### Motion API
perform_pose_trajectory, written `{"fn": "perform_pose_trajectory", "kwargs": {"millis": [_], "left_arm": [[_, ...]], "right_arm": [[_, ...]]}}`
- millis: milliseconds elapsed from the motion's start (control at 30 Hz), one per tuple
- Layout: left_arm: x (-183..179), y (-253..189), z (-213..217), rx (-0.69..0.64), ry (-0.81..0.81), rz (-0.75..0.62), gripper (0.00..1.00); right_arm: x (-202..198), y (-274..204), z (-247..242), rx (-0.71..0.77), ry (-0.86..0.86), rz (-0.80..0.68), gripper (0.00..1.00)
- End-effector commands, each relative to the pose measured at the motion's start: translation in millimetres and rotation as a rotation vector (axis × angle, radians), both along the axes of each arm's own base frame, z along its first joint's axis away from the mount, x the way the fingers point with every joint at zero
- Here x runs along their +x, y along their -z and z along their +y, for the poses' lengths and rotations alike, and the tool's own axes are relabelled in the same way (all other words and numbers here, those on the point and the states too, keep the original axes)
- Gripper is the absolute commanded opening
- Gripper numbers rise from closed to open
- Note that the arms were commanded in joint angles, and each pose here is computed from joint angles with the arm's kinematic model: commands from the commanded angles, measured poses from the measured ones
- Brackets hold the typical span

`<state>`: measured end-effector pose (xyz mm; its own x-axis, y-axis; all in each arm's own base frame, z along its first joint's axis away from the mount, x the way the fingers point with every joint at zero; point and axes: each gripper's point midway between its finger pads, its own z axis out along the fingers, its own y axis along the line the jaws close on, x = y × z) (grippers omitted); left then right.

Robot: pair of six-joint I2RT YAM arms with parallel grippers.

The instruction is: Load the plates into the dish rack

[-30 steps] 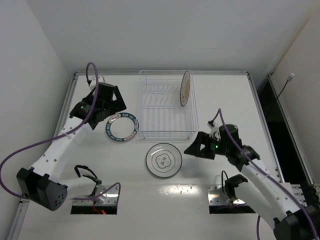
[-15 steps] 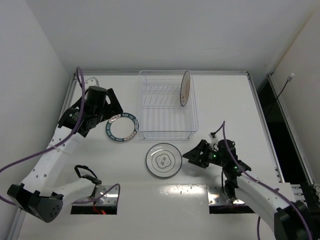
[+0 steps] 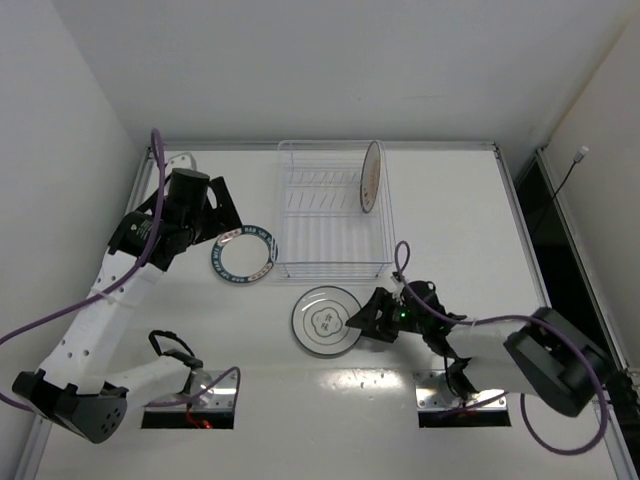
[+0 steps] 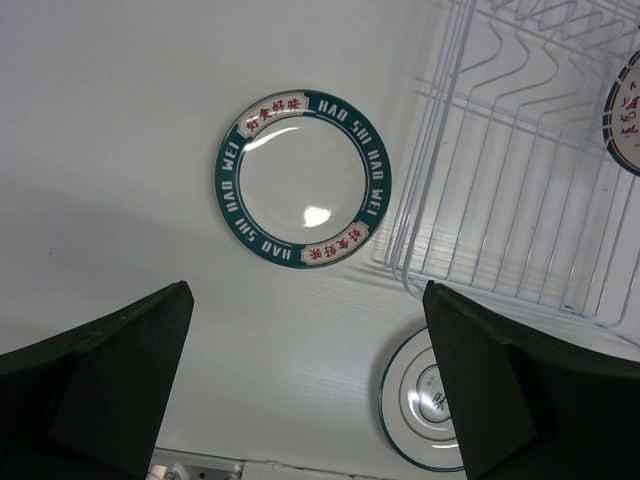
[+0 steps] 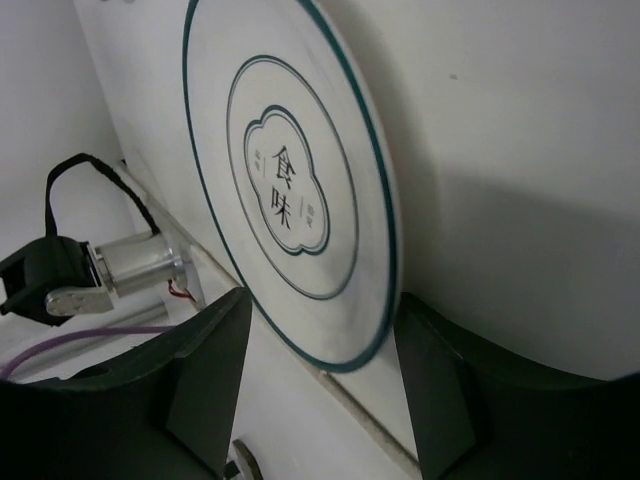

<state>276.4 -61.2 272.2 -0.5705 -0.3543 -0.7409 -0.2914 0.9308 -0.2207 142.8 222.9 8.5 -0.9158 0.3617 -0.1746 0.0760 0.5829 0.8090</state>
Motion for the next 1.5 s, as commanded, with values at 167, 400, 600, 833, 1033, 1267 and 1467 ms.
{"fn": "perform_pose_trajectory", "kwargs": {"millis": [167,400,600,833,1033,1267,1467], "left_arm": [[-19,-16,8,0.007,0.035,-0.05,1.0],[-34,-19,17,0.019,0.026,-0.073,1.0],[-38,-15,19,0.002,-0.005,-0.05,1.0],[-46,-19,28,-0.058,-0.147,-0.072,1.0],[-49,-29,17,-0.087,-0.102,-0.105,1.0],[-52,-32,-6,-0.15,-0.019,-0.099,1.0],[-56,-35,-2,-0.093,-0.011,-0.1,1.0]], "right_arm": [[-50,66,-37,-0.152,0.09,0.146,0.36],[-64,75,-39,-0.219,0.036,0.174,0.0],[-57,30,-42,-0.376,-0.045,0.083,0.0],[-54,-76,-69,-0.501,-0.016,0.0,0.0],[2,-217,-58,-0.599,0.091,-0.239,0.0],[108,-337,-36,-0.828,0.355,-0.429,0.0],[200,-328,-12,-1.038,0.466,-0.469,0.0]]}}
